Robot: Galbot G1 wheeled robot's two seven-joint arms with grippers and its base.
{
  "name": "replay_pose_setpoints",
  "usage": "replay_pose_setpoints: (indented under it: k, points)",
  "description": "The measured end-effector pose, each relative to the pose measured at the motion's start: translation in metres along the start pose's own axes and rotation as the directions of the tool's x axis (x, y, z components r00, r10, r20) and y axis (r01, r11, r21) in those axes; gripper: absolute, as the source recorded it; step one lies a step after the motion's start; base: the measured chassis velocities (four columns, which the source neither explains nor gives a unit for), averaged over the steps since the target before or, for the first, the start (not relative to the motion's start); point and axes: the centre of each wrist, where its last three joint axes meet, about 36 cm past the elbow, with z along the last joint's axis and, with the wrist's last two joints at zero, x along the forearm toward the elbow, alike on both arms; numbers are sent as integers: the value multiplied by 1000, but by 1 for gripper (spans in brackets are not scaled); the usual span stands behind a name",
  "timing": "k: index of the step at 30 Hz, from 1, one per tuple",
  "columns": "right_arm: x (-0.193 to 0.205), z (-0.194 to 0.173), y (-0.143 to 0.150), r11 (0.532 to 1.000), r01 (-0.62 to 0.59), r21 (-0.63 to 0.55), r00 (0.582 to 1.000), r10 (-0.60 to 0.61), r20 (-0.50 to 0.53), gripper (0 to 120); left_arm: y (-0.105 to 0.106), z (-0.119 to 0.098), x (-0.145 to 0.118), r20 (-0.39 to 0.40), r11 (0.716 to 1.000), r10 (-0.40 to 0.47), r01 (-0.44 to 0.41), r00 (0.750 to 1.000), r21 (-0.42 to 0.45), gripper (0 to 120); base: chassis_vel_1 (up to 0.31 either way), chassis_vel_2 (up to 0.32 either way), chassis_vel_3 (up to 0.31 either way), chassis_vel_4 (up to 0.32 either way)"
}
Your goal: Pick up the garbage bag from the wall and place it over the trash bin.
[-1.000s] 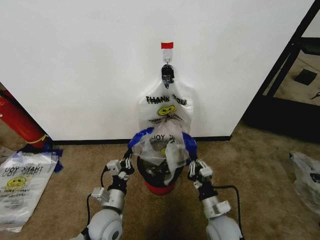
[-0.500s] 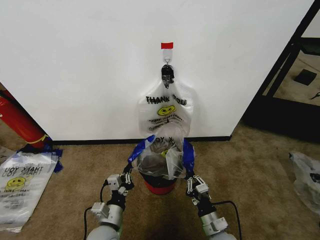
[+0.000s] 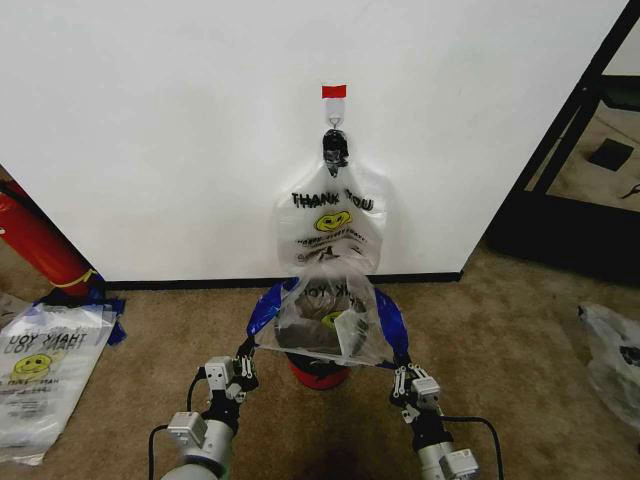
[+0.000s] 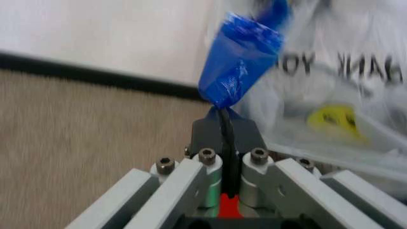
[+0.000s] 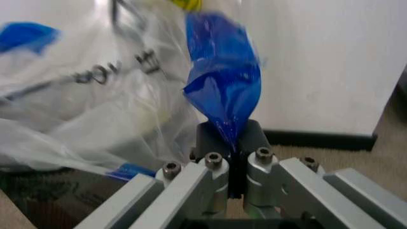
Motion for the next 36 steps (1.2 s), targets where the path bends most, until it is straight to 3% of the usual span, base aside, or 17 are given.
replay_pose_setpoints:
  k: [3, 14, 21, 28, 36]
  points:
    - [-9, 8, 7, 1000, -11, -13, 1000, 11, -13, 0, -1, 9, 10, -45, 1000, -10, 10, 999, 1, 0, 0, 0, 0, 0]
    - [-19, 20, 6, 999, -37, -30, 995, 34, -90, 0, 4, 19, 6, -87, 999, -32, 33, 996, 5, 0, 0, 0, 0, 0]
    - [-40, 26, 1, 996, -67, -64, 991, 59, -118, 0, 6, 21, -16, -82, 999, -39, 39, 996, -6, 0, 0, 0, 0, 0]
    - [-60, 33, -3, 993, -80, -89, 983, 63, -173, 0, 1, 20, -23, -135, 999, -30, 27, 990, -22, 0, 0, 0, 0, 0]
    - [-73, 42, -7, 993, -88, -78, 974, 69, -216, 0, 1, 21, -31, -144, 999, -30, 25, 989, -34, 0, 0, 0, 0, 0]
